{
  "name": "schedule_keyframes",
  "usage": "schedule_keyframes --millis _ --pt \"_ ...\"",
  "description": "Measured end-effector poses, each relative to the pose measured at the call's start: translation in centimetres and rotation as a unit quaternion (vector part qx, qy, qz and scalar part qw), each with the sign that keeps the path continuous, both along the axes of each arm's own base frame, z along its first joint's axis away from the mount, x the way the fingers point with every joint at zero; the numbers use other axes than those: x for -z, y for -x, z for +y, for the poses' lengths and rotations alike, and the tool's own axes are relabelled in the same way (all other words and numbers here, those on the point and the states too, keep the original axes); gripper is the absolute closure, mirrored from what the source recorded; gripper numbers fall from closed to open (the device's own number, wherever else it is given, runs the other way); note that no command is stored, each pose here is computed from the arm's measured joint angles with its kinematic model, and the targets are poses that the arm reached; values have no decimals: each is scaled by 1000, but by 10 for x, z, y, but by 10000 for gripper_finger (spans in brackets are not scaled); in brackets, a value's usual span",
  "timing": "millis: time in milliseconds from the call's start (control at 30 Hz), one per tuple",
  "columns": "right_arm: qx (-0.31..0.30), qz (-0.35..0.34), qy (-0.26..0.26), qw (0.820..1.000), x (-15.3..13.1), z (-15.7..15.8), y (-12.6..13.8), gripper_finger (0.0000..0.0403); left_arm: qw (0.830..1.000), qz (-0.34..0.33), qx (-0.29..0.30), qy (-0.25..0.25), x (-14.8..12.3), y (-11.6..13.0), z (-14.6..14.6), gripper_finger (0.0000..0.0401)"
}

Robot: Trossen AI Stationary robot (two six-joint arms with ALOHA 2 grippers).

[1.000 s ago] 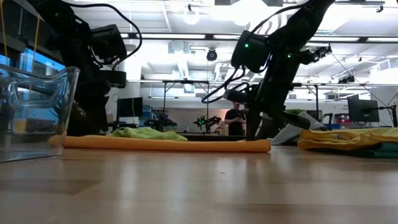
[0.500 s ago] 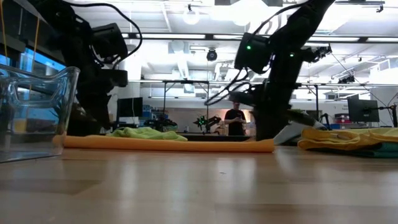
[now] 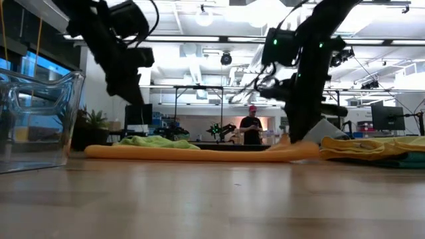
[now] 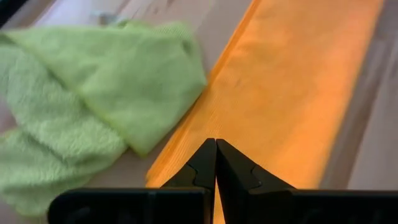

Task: Fold microfiber towels
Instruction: Fold the orange towel

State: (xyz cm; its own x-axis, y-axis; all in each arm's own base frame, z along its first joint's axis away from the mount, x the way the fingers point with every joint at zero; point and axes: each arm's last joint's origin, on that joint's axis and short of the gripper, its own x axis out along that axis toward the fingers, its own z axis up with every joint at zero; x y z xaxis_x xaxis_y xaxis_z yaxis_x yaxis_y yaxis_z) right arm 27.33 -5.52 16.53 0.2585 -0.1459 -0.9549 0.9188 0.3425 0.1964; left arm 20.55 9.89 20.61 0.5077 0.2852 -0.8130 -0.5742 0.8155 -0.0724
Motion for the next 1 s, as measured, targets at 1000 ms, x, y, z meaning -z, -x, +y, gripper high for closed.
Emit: schedule_keyframes --millis 1000 --pt "-19 -200 3 980 -35 14 -24 403 996 -80 27 -42 -56 -24 -1 401"
